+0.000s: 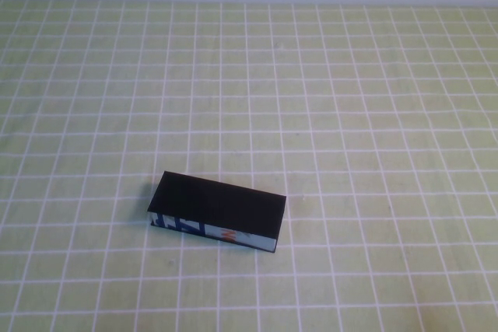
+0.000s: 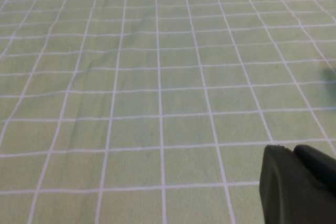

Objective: Return glasses to glasses case

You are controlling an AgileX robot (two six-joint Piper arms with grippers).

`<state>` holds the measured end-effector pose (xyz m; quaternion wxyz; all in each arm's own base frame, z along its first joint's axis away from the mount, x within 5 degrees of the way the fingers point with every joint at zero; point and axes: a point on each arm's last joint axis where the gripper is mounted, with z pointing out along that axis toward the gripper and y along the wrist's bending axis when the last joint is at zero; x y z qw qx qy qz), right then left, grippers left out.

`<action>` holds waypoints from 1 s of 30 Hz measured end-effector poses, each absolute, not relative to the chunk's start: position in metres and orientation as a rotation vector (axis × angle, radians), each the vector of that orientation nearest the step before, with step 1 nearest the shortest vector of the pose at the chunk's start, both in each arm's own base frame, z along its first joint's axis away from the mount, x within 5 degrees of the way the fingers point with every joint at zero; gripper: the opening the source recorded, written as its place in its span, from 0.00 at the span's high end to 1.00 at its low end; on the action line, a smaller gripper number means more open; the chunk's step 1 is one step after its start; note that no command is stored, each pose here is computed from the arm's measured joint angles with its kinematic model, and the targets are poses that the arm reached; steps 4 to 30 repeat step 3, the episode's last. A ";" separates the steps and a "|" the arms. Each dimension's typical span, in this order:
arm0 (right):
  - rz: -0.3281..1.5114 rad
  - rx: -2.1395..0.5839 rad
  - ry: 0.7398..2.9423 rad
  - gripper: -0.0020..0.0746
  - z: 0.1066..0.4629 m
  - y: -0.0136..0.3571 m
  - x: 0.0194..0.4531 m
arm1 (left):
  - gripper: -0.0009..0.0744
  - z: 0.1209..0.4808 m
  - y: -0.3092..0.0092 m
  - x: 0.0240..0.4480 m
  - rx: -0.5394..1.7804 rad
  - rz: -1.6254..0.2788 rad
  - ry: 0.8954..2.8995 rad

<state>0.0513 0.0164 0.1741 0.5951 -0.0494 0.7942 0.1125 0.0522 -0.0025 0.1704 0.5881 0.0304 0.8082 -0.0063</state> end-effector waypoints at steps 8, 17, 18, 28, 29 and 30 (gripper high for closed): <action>0.261 -0.115 1.845 0.99 0.174 0.016 0.051 | 0.99 0.170 -0.003 0.052 0.071 -0.015 1.883; 0.261 -0.115 1.845 0.99 0.174 0.016 0.051 | 0.99 0.170 -0.003 0.052 0.071 -0.015 1.883; 0.261 -0.115 1.845 0.99 0.174 0.016 0.051 | 0.99 0.170 -0.003 0.052 0.071 -0.015 1.883; 0.261 -0.115 1.845 0.99 0.174 0.016 0.051 | 0.99 0.170 -0.003 0.052 0.071 -0.015 1.883; 0.261 -0.115 1.845 0.99 0.174 0.016 0.051 | 0.99 0.170 -0.003 0.052 0.071 -0.015 1.883; 0.261 -0.115 1.845 0.99 0.174 0.016 0.051 | 0.99 0.170 -0.003 0.052 0.071 -0.015 1.883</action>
